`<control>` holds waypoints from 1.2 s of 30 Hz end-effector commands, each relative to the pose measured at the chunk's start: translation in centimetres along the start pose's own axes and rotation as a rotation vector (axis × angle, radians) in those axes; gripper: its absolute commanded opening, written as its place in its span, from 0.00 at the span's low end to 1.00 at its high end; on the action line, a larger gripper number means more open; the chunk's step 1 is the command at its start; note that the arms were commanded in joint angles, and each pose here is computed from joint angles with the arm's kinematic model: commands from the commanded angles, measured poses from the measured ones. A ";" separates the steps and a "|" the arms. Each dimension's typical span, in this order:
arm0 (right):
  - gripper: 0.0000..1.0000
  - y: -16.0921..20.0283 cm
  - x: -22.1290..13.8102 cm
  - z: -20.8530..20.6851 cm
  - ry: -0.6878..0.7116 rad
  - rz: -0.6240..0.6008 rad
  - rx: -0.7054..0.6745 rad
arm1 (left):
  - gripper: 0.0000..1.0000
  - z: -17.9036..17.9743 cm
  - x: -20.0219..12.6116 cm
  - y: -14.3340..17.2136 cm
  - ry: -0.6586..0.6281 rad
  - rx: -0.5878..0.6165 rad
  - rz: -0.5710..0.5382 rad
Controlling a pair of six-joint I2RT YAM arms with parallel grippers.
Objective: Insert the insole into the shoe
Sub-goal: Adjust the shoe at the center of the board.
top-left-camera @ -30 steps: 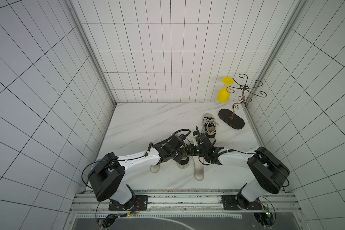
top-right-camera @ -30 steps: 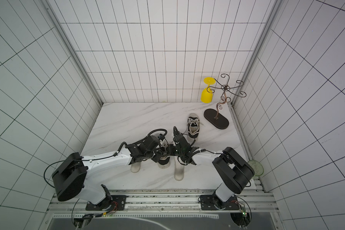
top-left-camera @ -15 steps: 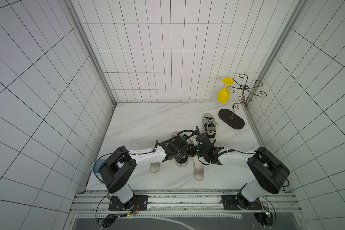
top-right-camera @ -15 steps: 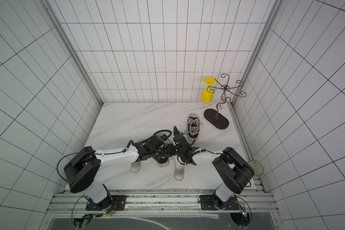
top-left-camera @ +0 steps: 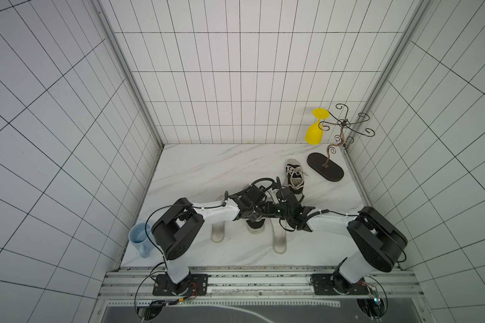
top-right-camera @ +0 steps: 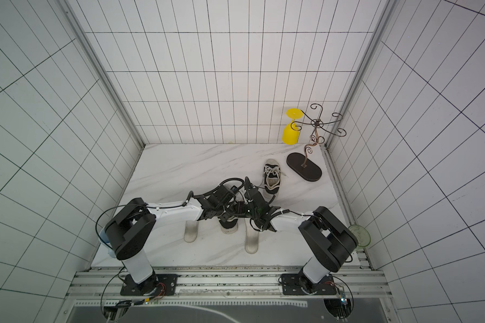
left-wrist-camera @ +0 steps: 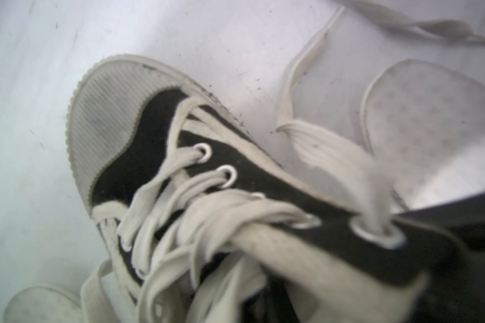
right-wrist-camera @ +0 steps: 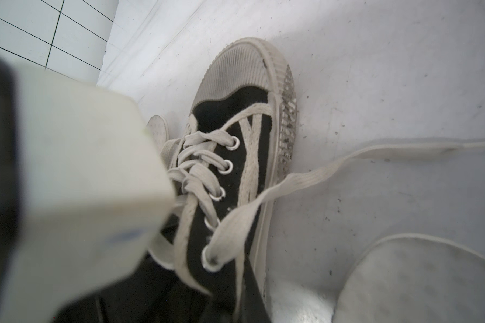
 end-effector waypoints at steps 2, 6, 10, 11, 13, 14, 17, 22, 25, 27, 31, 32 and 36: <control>0.06 1.2 0.0 -0.8 -0.011 0.017 -0.008 | 0.00 -0.6 -1.6 -0.8 0.121 -0.010 -0.001; 0.06 1.8 0.3 -1.2 0.004 0.050 -0.018 | 0.00 -1.6 -4.4 -3.1 0.267 -0.050 -0.049; 0.06 1.9 0.5 -1.7 0.037 0.062 -0.029 | 0.00 -2.4 -5.9 -3.3 0.352 -0.030 -0.031; 0.06 1.8 0.4 -2.0 0.056 0.067 -0.035 | 0.00 -2.6 -6.2 -2.9 0.371 -0.015 -0.011; 0.06 1.7 0.3 -2.5 0.092 0.078 -0.053 | 0.00 -3.0 -6.4 -2.0 0.402 0.006 0.030; 0.06 1.4 0.2 -2.8 0.114 0.082 -0.069 | 0.00 -3.2 -6.7 -1.6 0.420 0.018 0.050; 0.06 0.8 -0.2 -3.7 0.187 0.111 -0.123 | 0.00 -3.6 -7.7 -1.3 0.459 0.023 0.064; 0.07 0.6 -0.9 -4.9 0.250 0.116 -0.179 | 0.00 -3.9 -9.9 -2.7 0.638 -0.041 0.041; 0.15 0.2 -1.4 -4.8 0.255 0.098 -0.204 | 0.00 -3.2 -9.1 -2.3 0.650 -0.073 0.075; 0.32 -0.6 -1.8 -4.4 0.246 0.076 -0.213 | 0.00 -2.8 -8.6 -2.3 0.651 -0.108 0.079; 0.56 -2.4 -3.3 -1.8 0.146 0.071 -0.206 | 0.00 -2.4 -8.6 -2.9 0.672 -0.197 0.072; 0.59 -2.4 -3.7 -1.4 0.136 0.078 -0.182 | 0.00 -2.3 -8.6 -3.0 0.661 -0.220 0.071; 0.77 -1.0 -4.3 -0.7 0.116 0.203 -0.096 | 0.00 -2.1 -8.5 -3.0 0.647 -0.273 0.086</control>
Point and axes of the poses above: each gripper's point midway between its finger pads, its own x axis out along the fingers, its own z axis along the line the jaws close on, y = z × x, the point moved 2 cm from there along -x, back along the fingers, and after that the axes turned 15 degrees about -x, right-handed, at the moved point
